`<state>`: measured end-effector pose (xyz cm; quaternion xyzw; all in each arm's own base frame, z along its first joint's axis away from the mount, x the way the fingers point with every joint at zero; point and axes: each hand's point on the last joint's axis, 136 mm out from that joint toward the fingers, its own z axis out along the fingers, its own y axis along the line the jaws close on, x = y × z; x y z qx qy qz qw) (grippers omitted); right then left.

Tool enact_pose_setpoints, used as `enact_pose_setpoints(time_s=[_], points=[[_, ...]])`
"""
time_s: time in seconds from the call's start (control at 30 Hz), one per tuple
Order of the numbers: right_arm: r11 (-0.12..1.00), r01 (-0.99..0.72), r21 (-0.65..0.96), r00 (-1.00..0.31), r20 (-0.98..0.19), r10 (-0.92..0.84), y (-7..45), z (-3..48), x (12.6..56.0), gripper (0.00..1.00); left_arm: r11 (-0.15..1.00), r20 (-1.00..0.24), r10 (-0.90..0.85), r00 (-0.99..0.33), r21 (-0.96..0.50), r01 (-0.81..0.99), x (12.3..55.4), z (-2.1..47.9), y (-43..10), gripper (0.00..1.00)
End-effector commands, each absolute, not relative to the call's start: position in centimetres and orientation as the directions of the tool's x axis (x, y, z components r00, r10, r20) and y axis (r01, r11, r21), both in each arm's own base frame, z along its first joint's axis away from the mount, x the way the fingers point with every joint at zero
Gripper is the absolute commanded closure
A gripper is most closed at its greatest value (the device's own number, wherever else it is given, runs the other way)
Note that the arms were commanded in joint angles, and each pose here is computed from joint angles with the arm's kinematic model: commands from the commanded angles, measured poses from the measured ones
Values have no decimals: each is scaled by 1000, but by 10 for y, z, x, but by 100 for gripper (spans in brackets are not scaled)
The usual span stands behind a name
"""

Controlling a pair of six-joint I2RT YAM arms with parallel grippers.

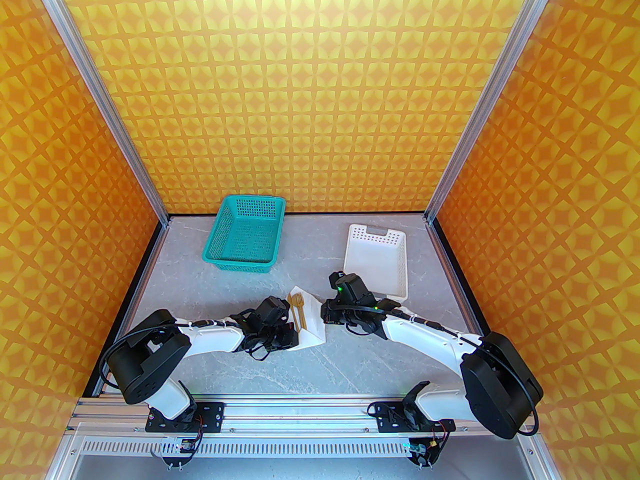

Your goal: Place the utensils on the paper napkin and roll it up

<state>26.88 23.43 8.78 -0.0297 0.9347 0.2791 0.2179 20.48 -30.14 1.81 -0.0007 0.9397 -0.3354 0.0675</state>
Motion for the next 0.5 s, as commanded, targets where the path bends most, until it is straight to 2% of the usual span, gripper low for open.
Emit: enact_pose_setpoints(time_s=[0.0,0.47], points=[[805,-189,562,-909,-411,74,250,91,267,95,811,-119,-54,-991,-585,26,202,9,-292,99],[750,-183,636,-927,-366,84,287,81,262,95,810,-121,-54,-991,-586,27,203,10,-292,100]])
